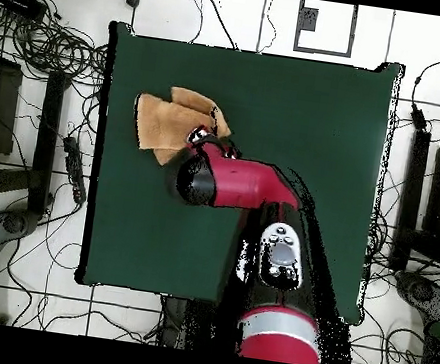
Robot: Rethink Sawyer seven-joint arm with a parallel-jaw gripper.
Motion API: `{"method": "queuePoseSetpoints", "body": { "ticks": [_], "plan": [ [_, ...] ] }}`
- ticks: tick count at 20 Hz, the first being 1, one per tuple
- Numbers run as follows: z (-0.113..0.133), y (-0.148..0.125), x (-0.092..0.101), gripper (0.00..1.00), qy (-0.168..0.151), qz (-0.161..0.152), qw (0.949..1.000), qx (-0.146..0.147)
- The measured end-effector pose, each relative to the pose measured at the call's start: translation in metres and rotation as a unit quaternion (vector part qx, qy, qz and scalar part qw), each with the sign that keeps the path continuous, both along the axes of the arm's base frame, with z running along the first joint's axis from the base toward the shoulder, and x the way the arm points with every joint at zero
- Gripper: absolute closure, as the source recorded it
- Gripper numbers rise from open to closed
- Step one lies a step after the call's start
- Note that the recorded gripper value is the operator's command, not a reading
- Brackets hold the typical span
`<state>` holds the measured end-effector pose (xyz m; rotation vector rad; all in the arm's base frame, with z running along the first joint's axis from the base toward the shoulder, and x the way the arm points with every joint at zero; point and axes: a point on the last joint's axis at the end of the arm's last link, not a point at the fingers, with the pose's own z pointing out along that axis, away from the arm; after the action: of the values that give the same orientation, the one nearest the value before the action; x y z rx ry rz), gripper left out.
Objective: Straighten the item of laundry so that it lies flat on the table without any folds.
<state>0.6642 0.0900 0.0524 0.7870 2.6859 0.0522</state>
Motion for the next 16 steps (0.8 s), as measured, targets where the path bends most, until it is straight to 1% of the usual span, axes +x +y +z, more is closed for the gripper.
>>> {"method": "queuePoseSetpoints", "body": {
  "ticks": [2, 7, 8, 10, 16],
  "plan": [
    [-0.017, -0.036, -0.006, 1.0, 0.013, -0.011, 0.9998, 0.001],
    [-0.036, -0.084, -0.016, 1.0, 0.026, -0.026, 0.9993, 0.007],
    [-0.04, -0.1, -0.02, 1.0, 0.03, -0.03, 0.9991, 0.009],
    [-0.046, -0.116, -0.026, 1.0, 0.033, -0.034, 0.9988, 0.011],
    [-0.053, -0.146, -0.033, 1.0, 0.034, -0.035, 0.9987, 0.014]
  ]
}}
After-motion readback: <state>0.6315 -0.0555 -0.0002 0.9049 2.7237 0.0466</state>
